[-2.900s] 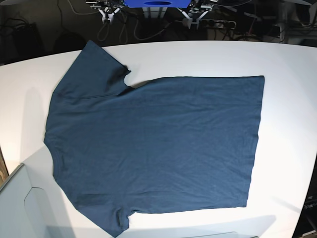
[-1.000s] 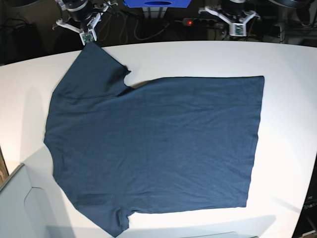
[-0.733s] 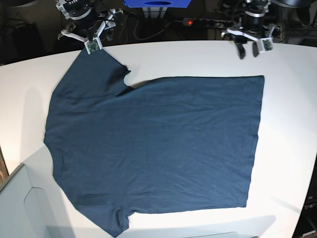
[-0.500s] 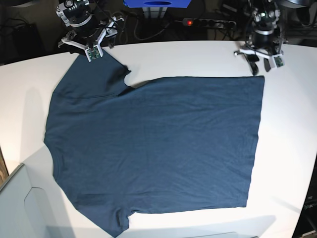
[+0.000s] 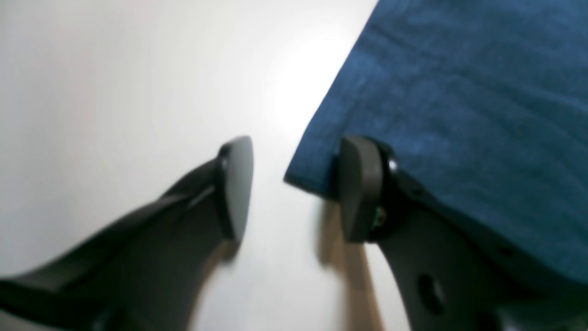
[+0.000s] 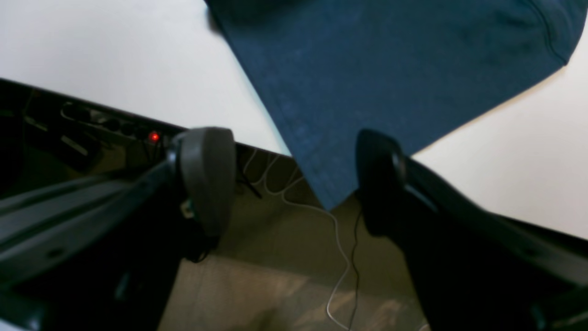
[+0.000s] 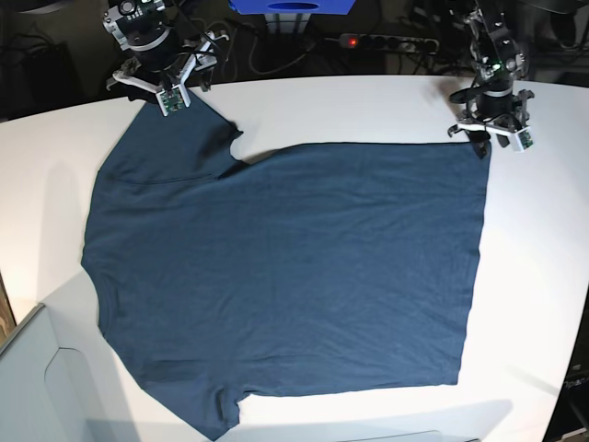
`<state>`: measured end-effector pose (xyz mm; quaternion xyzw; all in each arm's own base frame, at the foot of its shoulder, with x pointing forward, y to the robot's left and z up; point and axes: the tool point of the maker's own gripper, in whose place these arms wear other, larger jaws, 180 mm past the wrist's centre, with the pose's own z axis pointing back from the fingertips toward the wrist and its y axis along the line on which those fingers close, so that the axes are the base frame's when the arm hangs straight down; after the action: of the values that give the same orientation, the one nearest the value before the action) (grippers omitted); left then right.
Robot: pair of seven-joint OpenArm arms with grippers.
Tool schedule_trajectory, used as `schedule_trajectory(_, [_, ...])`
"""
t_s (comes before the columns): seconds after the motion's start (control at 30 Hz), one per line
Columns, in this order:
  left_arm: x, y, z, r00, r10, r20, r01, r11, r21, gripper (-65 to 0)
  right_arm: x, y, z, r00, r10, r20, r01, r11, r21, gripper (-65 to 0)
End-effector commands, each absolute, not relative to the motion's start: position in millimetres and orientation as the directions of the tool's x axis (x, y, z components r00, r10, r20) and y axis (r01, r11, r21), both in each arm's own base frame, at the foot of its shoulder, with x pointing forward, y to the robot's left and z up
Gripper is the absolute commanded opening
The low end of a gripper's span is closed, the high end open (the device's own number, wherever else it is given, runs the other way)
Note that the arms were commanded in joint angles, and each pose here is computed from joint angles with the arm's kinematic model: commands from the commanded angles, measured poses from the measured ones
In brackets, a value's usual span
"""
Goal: Fold the T-shirt properly
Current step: 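Lower both grippers and pinch the shirt's shoulder and collar-side corners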
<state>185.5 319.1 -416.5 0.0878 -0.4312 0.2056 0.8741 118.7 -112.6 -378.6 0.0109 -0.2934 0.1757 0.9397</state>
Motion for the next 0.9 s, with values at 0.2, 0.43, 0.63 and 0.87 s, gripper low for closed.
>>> schedule_trajectory(0.2, [197.5, 323.9, -405.9, 0.509, 0.271, 0.817, -0.436, 0.9, -0.027, -34.8, 120.3, -111.3, -373.3, 0.75, 0.33, 0.573, -0.347, 0.934, -0.084, -25.8])
schedule_trajectory(0.43, [196.1, 308.9, -422.0, 0.548, 0.275, 0.79, -0.405, 0.914, -0.038, -45.7, 120.3, -111.3, -373.3, 0.75, 0.33, 0.573, -0.347, 0.934, -0.084, -25.8])
schedule_trajectory(0.63, [195.5, 305.4, -423.8, 0.55, 0.281, 0.786, -0.403, 0.914, -0.044, -57.1, 120.3, -111.5, -373.3, 0.75, 0.331, 0.572, -0.347, 0.934, -0.085, -25.8])
schedule_trajectory(0.87, [190.8, 307.2, -421.4, 0.552, 0.275, 0.787, -0.404, 0.914, -0.035, -65.0, 129.0, -111.5, -370.1, 0.736, 0.329, 0.592, -0.343, 0.935, -0.093, -25.3])
